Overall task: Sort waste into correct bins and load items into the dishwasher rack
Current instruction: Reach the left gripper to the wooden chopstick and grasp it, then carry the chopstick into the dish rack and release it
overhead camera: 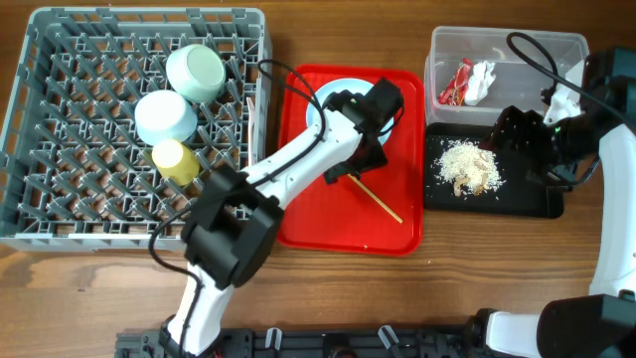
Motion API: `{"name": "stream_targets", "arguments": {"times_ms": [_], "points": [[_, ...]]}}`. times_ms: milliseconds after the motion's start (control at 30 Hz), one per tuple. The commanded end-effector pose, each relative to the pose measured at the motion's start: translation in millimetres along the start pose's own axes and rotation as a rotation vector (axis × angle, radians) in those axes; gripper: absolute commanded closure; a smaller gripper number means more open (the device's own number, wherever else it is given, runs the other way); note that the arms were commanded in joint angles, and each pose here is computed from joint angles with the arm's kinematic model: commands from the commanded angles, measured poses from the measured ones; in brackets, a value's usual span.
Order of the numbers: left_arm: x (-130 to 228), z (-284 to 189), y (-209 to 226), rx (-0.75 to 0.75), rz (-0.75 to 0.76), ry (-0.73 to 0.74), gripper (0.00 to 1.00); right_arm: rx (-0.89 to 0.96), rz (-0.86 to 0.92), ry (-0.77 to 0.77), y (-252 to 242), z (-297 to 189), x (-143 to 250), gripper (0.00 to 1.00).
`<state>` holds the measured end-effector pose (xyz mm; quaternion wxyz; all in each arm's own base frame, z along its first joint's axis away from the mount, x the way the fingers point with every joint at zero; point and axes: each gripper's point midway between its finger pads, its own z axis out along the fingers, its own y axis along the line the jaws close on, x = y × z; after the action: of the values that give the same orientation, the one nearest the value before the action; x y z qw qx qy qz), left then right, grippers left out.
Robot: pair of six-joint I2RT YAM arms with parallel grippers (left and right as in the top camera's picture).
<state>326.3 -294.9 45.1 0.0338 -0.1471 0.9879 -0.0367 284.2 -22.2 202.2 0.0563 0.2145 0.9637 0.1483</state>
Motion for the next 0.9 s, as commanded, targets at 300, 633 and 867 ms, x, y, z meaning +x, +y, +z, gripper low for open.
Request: {"name": "stream_targets", "arguments": {"times_ms": [300, 633, 867], "points": [[14, 45, 1, -0.070, 0.041, 0.046, 0.35, 0.010, -0.022, -0.034, 0, -8, -2, 0.00], [25, 59, 14, -0.120, 0.044, 0.084, 0.66, 0.010, -0.022, -0.034, 0, -8, -2, 0.00], [27, 58, 18, -0.137, 0.045, 0.093, 0.80, 0.010, -0.022, -0.034, 0, -8, -2, 0.00]]}}
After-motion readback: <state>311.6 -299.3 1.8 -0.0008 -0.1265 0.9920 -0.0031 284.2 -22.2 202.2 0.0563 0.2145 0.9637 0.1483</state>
